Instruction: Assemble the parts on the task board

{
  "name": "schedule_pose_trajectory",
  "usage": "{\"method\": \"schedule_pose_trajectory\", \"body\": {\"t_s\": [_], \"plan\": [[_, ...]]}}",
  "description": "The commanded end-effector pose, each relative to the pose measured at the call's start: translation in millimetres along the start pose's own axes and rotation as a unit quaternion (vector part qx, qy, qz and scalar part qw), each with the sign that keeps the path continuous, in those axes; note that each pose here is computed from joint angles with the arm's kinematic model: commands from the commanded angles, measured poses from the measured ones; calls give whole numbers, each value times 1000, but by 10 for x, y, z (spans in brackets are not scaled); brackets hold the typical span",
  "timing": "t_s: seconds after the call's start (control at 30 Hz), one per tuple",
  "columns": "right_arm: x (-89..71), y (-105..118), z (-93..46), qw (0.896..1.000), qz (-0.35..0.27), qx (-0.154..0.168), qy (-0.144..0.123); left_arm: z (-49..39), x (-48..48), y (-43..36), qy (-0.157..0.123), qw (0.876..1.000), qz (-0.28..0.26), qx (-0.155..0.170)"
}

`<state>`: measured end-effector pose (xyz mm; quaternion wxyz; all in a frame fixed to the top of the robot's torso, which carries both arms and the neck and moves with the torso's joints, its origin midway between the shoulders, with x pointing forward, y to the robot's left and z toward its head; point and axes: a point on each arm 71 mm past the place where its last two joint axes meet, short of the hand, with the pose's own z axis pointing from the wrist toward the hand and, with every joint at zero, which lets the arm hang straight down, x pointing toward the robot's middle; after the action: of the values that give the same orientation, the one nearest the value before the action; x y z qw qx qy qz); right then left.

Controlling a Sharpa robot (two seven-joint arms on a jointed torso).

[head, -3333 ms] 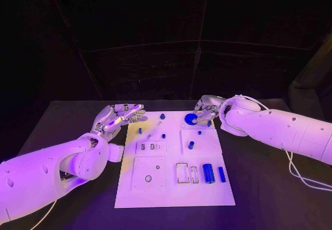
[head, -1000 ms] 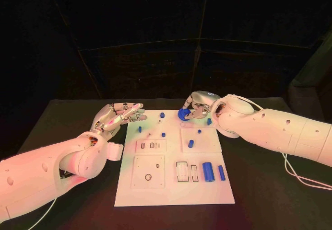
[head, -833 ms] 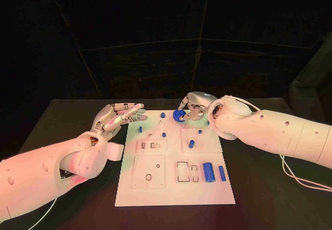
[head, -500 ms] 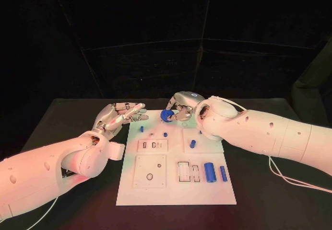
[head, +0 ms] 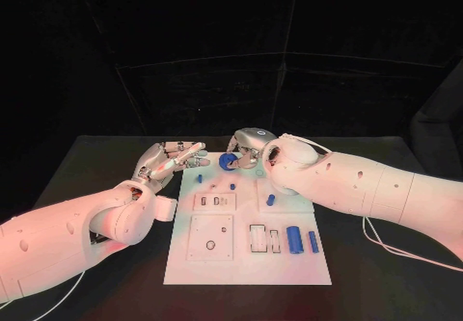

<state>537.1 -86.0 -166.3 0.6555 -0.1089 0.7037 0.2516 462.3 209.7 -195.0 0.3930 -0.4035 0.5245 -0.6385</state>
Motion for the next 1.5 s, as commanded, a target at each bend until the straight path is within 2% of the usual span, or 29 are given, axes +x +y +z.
{"method": "schedule_pose_trajectory", "body": {"t_s": [0.03,0.43,0.97,1.33,1.4,1.5], "plan": [[25,2,16,1000,-18,4,20,7,15,-14,6,1000,-1,3],[65,22,42,999,-26,7,34,9,16,-16,5,1000,0,3],[80,40,65,999,-32,11,36,11,17,-18,5,1000,0,2],[104,-1,61,998,-33,20,54,11,13,-19,4,1000,1,2],[89,-11,54,998,-30,20,45,11,13,-19,4,1000,1,2],[25,-37,21,1000,-14,12,7,11,7,-20,3,1000,1,2]]}}
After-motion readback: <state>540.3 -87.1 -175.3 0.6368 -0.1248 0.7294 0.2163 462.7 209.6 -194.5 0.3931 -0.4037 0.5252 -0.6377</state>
